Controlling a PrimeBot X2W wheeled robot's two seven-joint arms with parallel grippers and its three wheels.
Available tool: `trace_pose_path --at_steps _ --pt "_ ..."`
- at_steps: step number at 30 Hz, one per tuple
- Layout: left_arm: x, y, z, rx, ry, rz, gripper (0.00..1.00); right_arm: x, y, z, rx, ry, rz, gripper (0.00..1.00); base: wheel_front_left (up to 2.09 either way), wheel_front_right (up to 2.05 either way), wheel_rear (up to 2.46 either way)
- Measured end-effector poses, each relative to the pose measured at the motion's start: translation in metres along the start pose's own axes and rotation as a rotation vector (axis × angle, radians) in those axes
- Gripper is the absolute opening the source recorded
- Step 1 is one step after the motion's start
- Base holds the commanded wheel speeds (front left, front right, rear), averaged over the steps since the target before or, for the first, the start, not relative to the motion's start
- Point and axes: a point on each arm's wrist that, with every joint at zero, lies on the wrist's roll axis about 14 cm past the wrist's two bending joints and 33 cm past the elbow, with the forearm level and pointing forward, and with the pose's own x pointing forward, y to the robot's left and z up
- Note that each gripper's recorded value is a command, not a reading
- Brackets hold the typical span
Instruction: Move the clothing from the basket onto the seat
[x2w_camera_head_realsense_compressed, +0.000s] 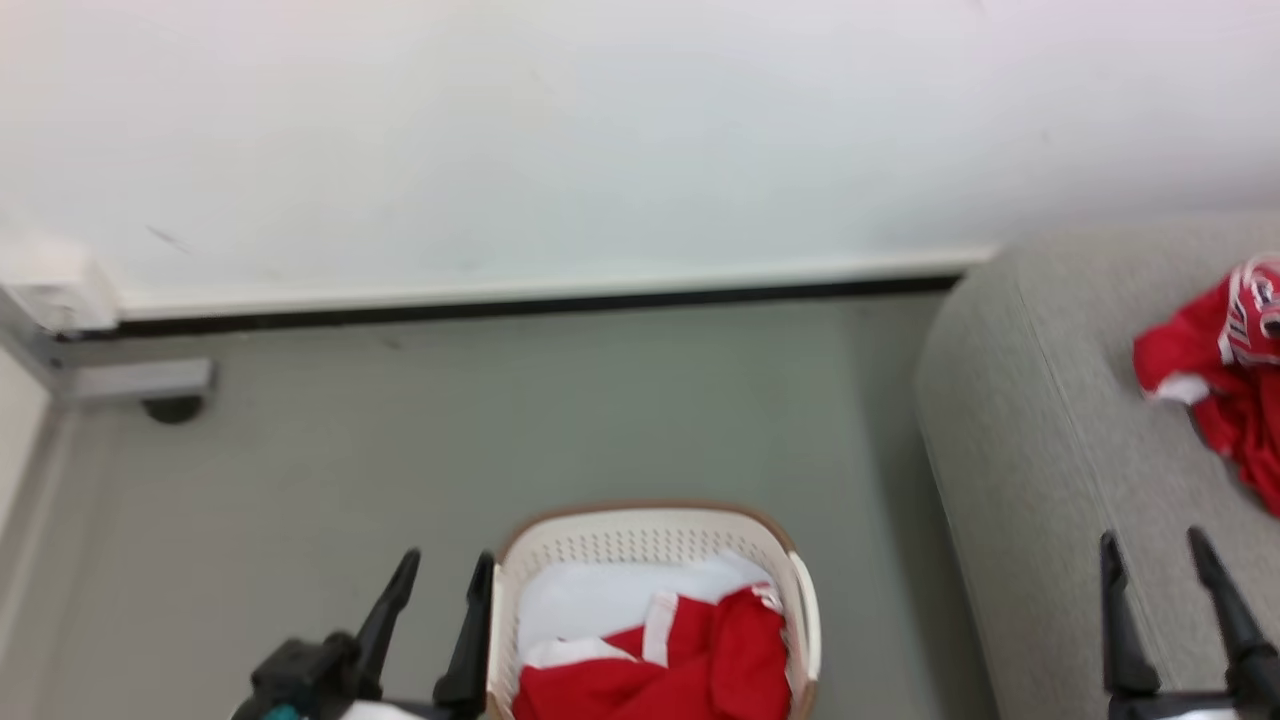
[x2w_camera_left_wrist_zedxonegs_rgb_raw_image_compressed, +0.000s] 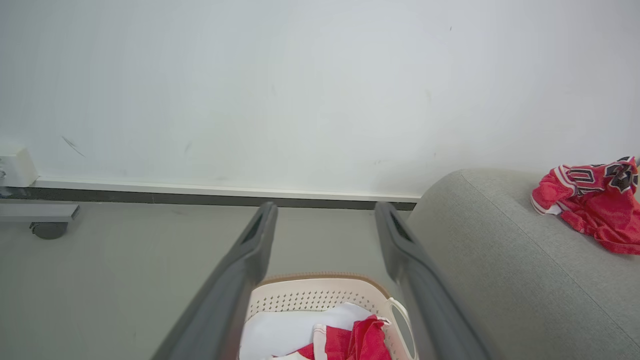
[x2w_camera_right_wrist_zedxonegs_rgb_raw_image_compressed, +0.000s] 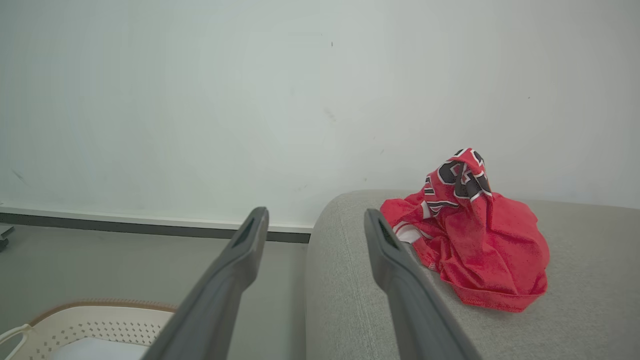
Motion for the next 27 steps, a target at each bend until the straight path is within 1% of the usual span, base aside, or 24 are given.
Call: trace_pose_path --at_steps 6,13,19,24,27 --pt "-0.041 0.027 0.014 0.022 -0.052 0.122 1.0 -0.009 0.045 0.002 0.061 -0.007 0.131 1.0 0.0 0.0 0.0" --pt "-0.076 0.044 0.02 0.024 -0.088 0.213 1.0 -0.015 0.08 0.007 0.108 -0.015 0.231 1.0 0.0 0.0 0.0" --pt "-0.089 0.047 0.02 0.031 -0.095 0.235 1.0 -0.014 0.089 0.012 0.111 -0.029 0.26 1.0 0.0 0.0 0.0" --pt "-0.086 0.049 0.016 0.029 -0.082 0.233 1.0 -0.012 0.089 0.01 0.112 -0.024 0.259 1.0 0.0 0.0 0.0" --pt "-0.078 0.046 0.012 0.027 -0.066 0.212 1.0 -0.01 0.086 0.006 0.113 -0.014 0.247 1.0 0.0 0.0 0.0"
